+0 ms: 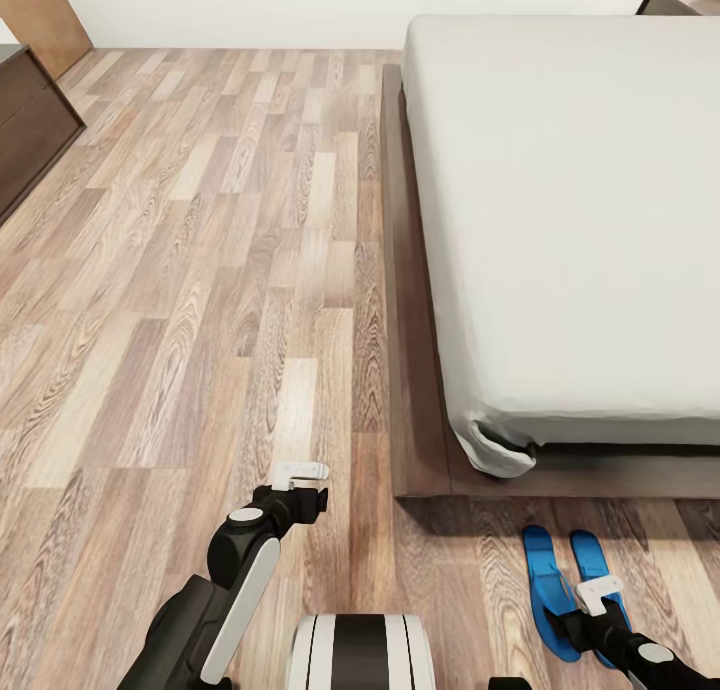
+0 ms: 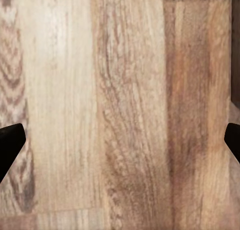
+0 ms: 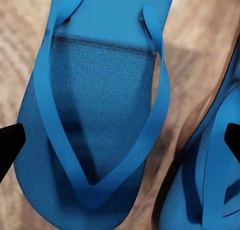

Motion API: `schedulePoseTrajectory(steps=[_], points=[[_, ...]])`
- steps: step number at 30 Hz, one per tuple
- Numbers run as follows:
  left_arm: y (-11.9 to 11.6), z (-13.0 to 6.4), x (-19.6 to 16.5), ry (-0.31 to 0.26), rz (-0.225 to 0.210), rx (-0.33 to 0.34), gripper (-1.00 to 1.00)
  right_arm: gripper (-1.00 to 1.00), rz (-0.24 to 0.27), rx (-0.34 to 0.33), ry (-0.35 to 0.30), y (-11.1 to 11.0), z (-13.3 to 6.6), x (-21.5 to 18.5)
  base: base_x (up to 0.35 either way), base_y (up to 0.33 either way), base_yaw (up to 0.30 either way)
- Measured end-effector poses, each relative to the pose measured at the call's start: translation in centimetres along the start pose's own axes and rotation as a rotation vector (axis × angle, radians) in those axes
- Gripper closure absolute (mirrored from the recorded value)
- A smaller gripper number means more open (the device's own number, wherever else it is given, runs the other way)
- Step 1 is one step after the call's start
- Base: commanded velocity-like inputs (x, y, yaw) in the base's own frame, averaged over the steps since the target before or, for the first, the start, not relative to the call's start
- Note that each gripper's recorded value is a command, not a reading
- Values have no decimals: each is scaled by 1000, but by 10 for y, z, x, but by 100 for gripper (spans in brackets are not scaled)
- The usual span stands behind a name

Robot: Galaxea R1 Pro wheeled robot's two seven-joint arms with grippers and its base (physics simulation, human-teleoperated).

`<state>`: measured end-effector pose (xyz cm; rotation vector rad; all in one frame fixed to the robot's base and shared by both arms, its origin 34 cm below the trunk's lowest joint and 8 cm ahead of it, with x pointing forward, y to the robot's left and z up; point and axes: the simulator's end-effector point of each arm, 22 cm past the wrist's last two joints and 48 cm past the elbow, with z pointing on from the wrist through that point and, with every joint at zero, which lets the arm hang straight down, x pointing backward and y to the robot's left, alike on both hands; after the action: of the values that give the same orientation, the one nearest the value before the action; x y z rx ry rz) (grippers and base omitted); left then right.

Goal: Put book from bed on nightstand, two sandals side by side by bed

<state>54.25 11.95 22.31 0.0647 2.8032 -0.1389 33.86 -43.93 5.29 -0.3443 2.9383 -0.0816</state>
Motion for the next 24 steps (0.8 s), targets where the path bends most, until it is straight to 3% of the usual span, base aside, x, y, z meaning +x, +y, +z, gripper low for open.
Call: schedulePoseTrajectory(steps=[14, 24], points=[[0, 0, 0, 0, 0, 0, -100, -100, 0, 1, 0, 0, 0, 0, 0, 0, 0], [-1, -15, -16, -38, 6, -2, -100, -100, 2, 10, -40, -5, -8, -19, 0, 0, 0]])
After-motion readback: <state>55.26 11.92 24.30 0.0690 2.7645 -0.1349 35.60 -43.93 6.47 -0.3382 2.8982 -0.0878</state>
